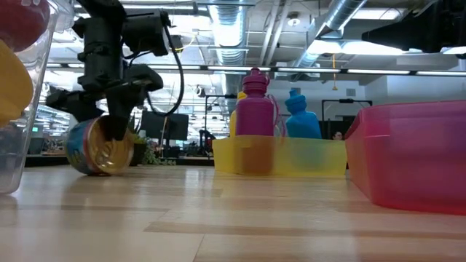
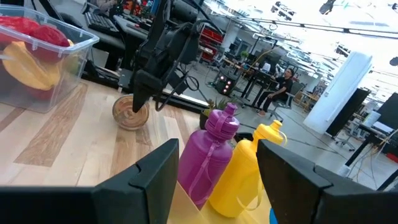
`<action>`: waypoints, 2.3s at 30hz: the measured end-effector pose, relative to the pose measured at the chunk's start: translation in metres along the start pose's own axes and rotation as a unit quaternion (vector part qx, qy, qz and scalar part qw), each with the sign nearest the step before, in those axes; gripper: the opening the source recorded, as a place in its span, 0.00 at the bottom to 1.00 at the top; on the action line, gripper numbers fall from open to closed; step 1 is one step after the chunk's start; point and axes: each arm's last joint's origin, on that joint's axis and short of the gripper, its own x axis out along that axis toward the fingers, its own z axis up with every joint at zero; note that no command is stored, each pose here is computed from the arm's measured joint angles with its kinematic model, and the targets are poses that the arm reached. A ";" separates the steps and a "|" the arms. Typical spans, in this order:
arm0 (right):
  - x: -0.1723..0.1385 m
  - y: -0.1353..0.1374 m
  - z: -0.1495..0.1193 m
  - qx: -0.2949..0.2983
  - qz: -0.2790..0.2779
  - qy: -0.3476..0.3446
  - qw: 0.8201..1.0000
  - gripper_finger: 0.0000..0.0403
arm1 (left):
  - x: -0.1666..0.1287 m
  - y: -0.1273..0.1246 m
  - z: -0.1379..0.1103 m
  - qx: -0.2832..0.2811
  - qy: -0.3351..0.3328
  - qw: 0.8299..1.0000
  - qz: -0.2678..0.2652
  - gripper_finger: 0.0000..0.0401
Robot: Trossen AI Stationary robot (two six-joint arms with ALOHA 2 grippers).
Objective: Pick & Place Food Item
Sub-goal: Put the blue and pink tuna can into the red bin
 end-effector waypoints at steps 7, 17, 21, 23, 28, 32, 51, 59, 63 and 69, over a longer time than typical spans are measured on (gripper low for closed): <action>0.000 -0.003 0.003 0.035 -0.019 -0.005 0.999 0.52 | -0.006 -0.011 -0.002 0.107 -0.046 0.992 -0.056 0.46; 0.006 -0.006 0.009 0.102 0.023 -0.053 0.993 0.52 | -0.048 -0.019 -0.030 0.251 -0.219 0.933 -0.135 0.46; 0.016 -0.008 0.008 0.133 0.056 -0.074 0.987 0.52 | -0.070 -0.034 -0.039 0.334 -0.328 0.861 -0.200 0.46; 0.024 -0.011 0.006 0.144 0.053 -0.078 0.985 0.52 | -0.076 -0.043 -0.042 0.378 -0.373 0.819 -0.218 0.46; 0.046 -0.017 0.001 0.151 0.040 -0.102 0.982 0.54 | -0.080 -0.068 -0.043 0.453 -0.462 0.722 -0.245 0.46; 0.065 -0.021 -0.004 0.180 0.043 -0.083 0.979 0.60 | -0.076 -0.085 -0.041 0.488 -0.503 0.662 -0.267 0.46; 0.134 -0.015 0.020 0.182 0.178 -0.035 0.966 0.82 | -0.050 -0.112 -0.034 0.554 -0.505 0.563 -0.348 0.46; 0.138 -0.012 0.027 0.182 0.224 -0.046 0.956 0.82 | -0.051 -0.111 -0.029 0.561 -0.504 0.557 -0.349 0.46; 0.137 -0.011 0.025 0.181 0.228 -0.035 0.956 0.84 | -0.050 -0.110 -0.024 0.567 -0.502 0.556 -0.342 0.46; 0.135 -0.005 0.026 0.178 0.250 -0.032 0.951 0.87 | -0.049 -0.109 -0.017 0.566 -0.504 0.562 -0.333 0.46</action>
